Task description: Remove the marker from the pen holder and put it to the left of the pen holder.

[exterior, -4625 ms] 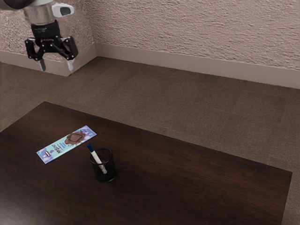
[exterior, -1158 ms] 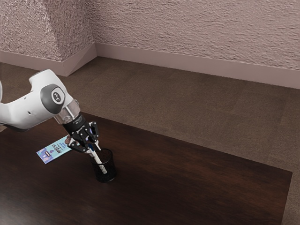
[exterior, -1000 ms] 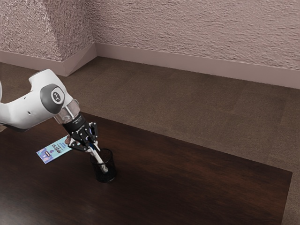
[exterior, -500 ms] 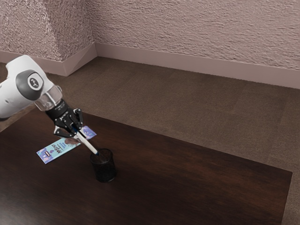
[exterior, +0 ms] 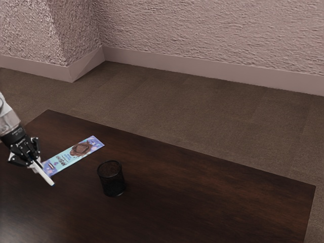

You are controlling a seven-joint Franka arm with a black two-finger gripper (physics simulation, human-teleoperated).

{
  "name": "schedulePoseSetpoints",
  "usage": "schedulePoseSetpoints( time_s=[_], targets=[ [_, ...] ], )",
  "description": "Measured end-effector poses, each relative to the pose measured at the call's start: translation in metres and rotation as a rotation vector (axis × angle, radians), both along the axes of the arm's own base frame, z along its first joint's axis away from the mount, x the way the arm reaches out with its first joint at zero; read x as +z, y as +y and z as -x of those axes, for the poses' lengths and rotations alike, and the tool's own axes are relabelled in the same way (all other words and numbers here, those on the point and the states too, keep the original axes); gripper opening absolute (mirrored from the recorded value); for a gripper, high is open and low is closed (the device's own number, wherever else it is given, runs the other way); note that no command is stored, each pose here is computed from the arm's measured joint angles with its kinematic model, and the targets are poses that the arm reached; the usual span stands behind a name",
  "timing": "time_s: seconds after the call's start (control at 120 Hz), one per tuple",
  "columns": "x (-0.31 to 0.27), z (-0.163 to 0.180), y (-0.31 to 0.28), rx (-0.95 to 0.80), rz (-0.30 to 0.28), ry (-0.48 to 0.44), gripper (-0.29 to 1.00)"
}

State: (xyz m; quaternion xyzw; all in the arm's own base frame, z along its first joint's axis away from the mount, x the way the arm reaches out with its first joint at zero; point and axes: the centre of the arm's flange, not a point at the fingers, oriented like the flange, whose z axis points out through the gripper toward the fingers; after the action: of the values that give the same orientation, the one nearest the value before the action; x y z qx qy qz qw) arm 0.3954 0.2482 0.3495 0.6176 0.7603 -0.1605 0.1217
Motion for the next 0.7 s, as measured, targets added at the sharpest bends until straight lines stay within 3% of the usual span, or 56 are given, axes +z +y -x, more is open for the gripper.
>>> schedulePoseSetpoints(
  time_s=[0.2,0.392,0.583,0.633,0.7],
  targets=[
    [-0.019,0.002,-0.009,-0.018,0.01,0.055,-0.05],
    [-0.017,0.0,-0.008,-0.018,0.009,0.041,0.36],
    [-0.012,0.001,-0.004,-0.02,0.007,0.025,0.56],
    [0.032,-0.021,-0.013,-0.116,-0.044,-0.023,0.59],
    [0.166,-0.103,-0.099,-0.455,-0.218,-0.178,0.62]
  ],
)
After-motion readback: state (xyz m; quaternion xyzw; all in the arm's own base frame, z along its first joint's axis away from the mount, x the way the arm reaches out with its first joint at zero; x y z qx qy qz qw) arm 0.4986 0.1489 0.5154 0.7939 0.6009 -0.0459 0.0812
